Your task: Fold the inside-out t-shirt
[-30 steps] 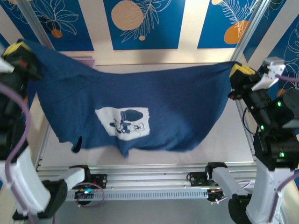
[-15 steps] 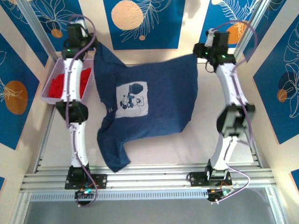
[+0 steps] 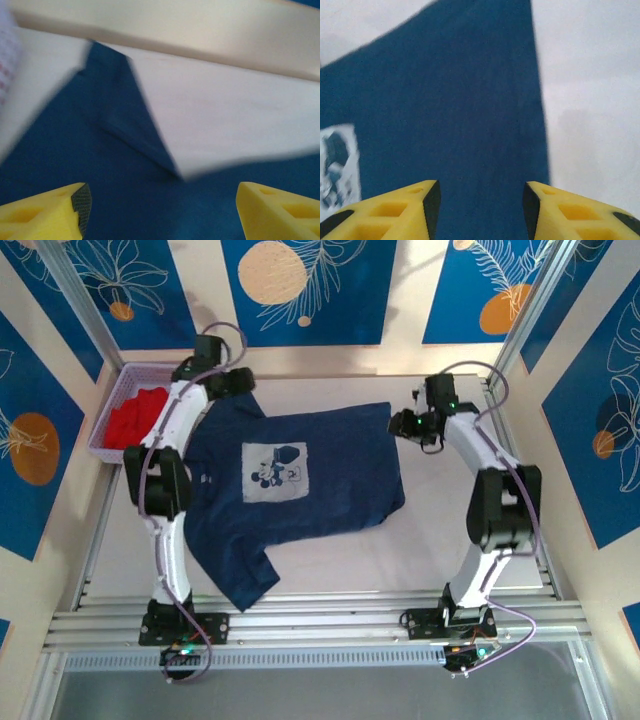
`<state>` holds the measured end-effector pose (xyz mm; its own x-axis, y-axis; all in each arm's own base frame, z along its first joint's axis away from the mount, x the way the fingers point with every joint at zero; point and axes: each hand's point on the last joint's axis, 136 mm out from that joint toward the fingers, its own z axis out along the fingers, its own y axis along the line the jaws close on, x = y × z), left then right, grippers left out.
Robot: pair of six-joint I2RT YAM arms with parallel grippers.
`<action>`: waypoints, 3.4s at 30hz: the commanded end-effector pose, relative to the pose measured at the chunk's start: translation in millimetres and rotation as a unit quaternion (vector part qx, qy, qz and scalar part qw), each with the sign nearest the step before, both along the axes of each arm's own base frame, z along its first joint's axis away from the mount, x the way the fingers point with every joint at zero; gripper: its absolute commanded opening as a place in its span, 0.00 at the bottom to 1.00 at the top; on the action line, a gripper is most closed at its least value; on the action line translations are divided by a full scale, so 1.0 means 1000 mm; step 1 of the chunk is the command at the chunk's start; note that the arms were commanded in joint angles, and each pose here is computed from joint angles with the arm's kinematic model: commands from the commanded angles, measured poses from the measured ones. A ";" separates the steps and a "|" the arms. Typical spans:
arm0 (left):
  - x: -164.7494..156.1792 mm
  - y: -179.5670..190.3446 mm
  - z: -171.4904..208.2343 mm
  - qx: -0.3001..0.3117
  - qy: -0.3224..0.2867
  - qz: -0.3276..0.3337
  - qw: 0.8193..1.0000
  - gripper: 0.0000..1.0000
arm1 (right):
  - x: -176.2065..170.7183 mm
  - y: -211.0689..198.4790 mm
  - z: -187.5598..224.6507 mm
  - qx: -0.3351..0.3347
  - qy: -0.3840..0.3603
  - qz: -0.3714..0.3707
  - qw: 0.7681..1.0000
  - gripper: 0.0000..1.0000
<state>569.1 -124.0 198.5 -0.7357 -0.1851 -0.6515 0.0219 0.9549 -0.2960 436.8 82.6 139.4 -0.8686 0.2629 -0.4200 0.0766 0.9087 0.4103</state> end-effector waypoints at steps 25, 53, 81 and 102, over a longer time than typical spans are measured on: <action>-0.289 -0.316 -0.149 0.067 0.001 -0.482 0.874 0.57 | -0.116 -0.004 -0.118 0.129 0.171 -0.081 0.973 0.45; -0.304 -0.301 -0.168 0.075 0.027 -0.494 0.866 0.54 | -0.118 -0.024 -0.069 0.069 0.131 -0.060 0.987 0.05; -0.318 -0.294 -0.190 0.075 0.049 -0.511 0.855 0.54 | -0.154 -0.002 -0.079 0.053 0.172 -0.049 0.982 0.34; -0.319 -0.289 -0.196 0.065 0.047 -0.499 0.863 0.54 | -0.106 0.084 -0.017 0.275 0.111 0.023 0.955 0.11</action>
